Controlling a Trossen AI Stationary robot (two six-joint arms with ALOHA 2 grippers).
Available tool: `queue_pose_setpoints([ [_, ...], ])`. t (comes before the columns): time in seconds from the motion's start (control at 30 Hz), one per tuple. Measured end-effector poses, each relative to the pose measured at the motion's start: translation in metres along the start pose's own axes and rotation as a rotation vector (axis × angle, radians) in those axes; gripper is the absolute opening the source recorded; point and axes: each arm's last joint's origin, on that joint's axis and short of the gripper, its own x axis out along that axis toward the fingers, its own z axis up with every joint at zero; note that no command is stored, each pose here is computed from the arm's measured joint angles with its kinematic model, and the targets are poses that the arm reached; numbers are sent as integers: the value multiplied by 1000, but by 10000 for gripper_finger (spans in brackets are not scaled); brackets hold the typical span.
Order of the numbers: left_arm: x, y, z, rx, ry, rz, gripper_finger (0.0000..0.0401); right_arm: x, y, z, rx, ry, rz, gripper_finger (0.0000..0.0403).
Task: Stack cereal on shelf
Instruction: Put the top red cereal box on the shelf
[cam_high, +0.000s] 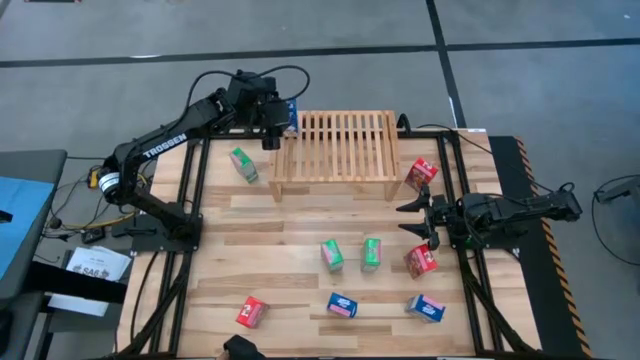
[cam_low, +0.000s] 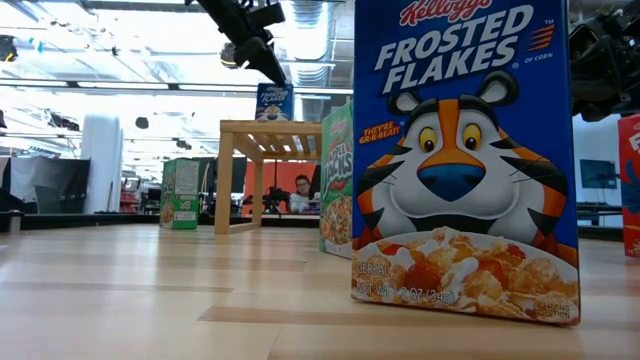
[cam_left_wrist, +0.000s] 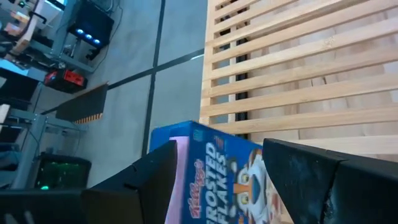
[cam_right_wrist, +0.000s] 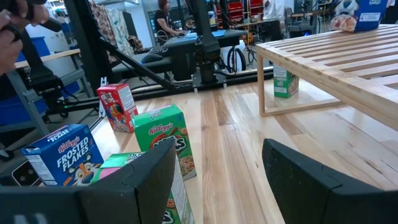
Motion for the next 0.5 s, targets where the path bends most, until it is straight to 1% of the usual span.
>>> queue_pose_setpoints([
  [0.3, -2, 2, 1, -57, 9, 32, 227, 0, 0, 0, 0, 0, 0, 266],
  [0.5, -19, 0, 9, -60, -6, 80, 227, 0, 0, 0, 0, 1, 0, 266],
])
